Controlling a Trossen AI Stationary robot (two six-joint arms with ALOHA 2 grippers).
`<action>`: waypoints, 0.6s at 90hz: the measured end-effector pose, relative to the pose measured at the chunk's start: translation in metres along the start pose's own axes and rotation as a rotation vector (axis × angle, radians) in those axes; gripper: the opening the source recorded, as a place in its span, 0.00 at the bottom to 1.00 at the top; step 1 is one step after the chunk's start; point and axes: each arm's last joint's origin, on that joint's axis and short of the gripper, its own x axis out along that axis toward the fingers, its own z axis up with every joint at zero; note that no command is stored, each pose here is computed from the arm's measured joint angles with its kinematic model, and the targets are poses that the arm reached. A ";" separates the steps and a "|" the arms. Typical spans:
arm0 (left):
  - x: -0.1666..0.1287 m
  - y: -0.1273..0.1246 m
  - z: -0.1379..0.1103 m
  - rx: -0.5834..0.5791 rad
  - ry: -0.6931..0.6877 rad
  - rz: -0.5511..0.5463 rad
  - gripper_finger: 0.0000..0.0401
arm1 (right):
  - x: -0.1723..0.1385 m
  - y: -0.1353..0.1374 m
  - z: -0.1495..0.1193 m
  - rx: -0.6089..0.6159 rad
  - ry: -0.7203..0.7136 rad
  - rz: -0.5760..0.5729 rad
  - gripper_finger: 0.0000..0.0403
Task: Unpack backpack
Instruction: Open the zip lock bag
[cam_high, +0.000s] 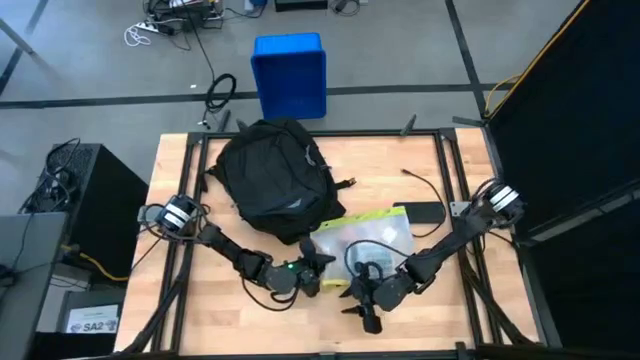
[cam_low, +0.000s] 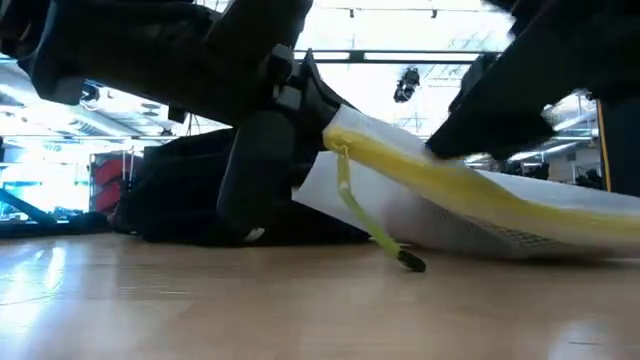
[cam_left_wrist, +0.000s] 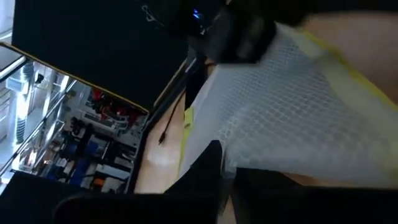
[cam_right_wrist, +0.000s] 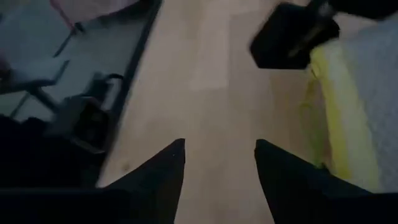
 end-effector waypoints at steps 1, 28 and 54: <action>0.000 0.000 0.000 0.000 0.000 0.000 0.00 | 0.001 -0.001 0.000 0.003 -0.003 -0.003 0.43; -0.001 -0.001 0.001 0.001 -0.022 -0.024 0.00 | 0.012 -0.021 0.005 0.093 -0.082 -0.137 0.42; -0.001 0.000 0.003 -0.002 -0.036 -0.033 0.00 | 0.015 -0.031 0.013 0.158 -0.106 -0.139 0.44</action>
